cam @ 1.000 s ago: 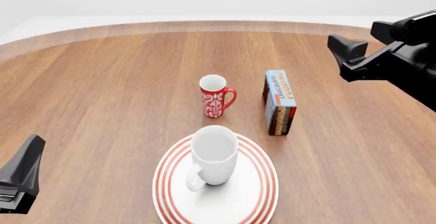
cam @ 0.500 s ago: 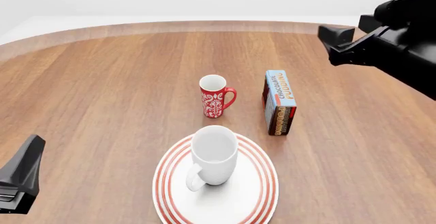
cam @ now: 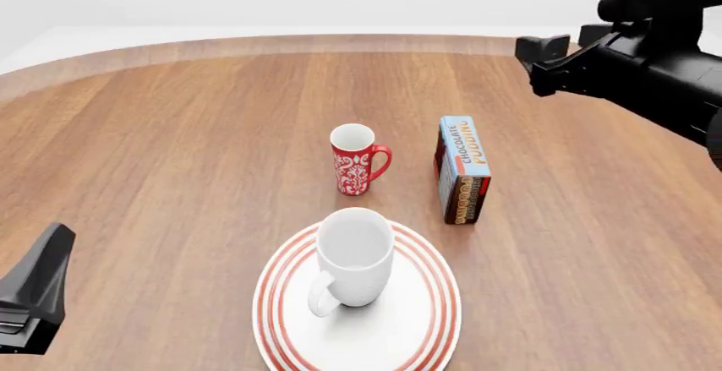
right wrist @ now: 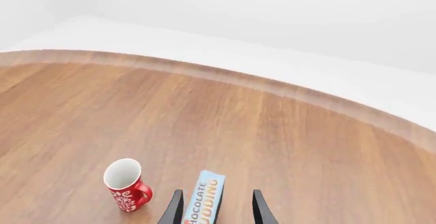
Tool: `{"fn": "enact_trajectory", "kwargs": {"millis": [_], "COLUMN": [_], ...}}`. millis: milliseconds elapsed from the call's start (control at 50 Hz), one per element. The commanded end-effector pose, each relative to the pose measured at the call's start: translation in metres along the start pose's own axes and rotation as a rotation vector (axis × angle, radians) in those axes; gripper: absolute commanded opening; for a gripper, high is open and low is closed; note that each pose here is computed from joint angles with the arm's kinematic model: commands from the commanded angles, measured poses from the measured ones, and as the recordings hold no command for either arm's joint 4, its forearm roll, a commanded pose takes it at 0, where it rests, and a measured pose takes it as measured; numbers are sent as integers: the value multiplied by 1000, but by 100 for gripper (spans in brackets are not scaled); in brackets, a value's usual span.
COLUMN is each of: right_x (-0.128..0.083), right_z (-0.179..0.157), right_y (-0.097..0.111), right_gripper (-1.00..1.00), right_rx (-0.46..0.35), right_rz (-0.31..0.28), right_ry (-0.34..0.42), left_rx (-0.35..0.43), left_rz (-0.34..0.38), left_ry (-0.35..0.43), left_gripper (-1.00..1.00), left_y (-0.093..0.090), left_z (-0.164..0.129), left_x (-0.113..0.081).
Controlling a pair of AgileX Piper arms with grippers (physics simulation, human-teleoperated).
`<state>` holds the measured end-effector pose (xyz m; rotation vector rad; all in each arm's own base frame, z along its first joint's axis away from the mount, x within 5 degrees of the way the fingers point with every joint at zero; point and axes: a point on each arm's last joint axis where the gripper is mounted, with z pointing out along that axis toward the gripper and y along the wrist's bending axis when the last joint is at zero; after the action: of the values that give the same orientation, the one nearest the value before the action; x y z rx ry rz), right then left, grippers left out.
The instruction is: Pick up the white mug and put it on the plate, and put the chocolate pudding to the right of the plate.
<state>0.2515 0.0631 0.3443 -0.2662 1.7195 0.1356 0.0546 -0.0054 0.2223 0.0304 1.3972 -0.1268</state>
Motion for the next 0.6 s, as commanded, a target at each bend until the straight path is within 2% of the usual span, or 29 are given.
{"fn": "enact_trajectory", "kwargs": {"millis": [20,600], "right_x": [1,11], "right_z": [10,39], "right_y": [-3,-5], "right_gripper": [100,100], "right_rx": [11,15], "right_rz": [30,75], "right_ry": [27,88], "left_rx": [1,1], "left_rz": [-4,-15], "left_ry": [0,-2], "left_gripper": [100,100], "left_y": [0,0], "left_z": [0,0], "left_x": [0,0]}}
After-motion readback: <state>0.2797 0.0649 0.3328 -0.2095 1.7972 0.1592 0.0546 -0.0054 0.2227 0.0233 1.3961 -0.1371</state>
